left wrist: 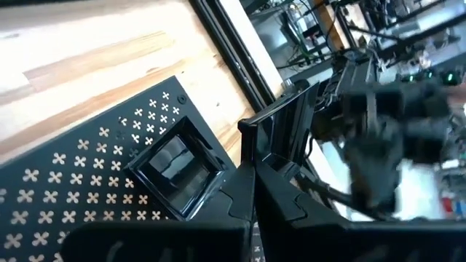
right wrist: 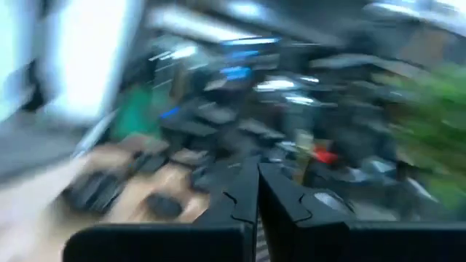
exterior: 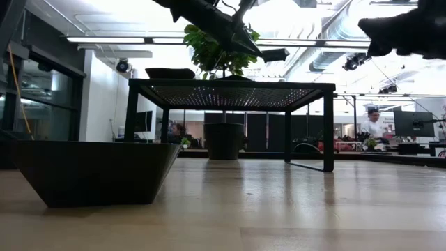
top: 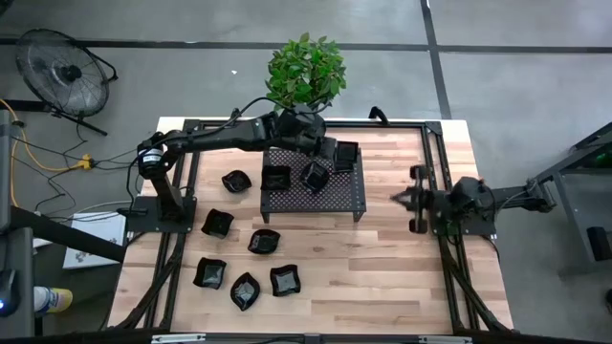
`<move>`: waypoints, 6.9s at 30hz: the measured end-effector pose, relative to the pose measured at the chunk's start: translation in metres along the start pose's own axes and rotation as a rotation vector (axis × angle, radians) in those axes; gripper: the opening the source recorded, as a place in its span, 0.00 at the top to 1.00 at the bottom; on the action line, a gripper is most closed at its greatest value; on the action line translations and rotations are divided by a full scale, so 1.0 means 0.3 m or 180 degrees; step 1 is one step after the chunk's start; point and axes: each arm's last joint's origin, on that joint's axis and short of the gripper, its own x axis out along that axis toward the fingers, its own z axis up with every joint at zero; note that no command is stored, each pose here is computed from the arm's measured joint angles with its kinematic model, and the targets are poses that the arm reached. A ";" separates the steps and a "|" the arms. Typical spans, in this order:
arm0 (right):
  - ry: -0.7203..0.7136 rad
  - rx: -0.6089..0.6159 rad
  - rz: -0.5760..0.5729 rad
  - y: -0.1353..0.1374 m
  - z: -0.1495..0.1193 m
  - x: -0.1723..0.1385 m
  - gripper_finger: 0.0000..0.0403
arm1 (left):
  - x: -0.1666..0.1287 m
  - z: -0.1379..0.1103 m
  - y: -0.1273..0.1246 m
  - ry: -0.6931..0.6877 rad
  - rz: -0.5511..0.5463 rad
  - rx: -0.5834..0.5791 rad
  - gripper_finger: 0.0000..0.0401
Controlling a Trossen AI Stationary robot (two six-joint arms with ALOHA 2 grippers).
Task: Pick & Place Mini shaped plates
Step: Stack the black square plate on top of the other black square plates on the shelf
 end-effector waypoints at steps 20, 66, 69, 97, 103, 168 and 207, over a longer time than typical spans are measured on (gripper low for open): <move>0.0851 0.0693 -0.1431 -0.092 0.169 0.142 1.00 | -0.001 0.030 -0.032 -0.0589 0.0074 0.1761 1.00; 0.1241 0.1122 -0.2692 -0.222 0.163 0.454 0.74 | 0.001 -0.019 -0.109 -0.1170 0.0724 0.2759 1.00; 0.1243 0.1127 -0.2670 -0.221 0.163 0.454 0.79 | 0.001 -0.019 -0.110 -0.1170 0.0722 0.2758 1.00; 0.1241 0.1084 -0.2497 -0.222 0.165 0.458 1.00 | -0.001 -0.018 -0.110 -0.1165 0.0707 0.2760 1.00; 0.1240 0.1098 -0.2494 -0.222 0.164 0.458 1.00 | -0.001 -0.018 -0.110 -0.1158 0.0724 0.2844 1.00; 0.2749 0.4278 -0.1084 -0.521 0.136 0.446 1.00 | -0.503 -0.039 -0.142 -0.0162 0.1245 0.4713 0.59; 0.3110 0.4823 -0.1270 -0.576 -0.003 0.446 0.97 | -0.446 -0.117 -0.082 0.0355 0.1200 0.4792 0.59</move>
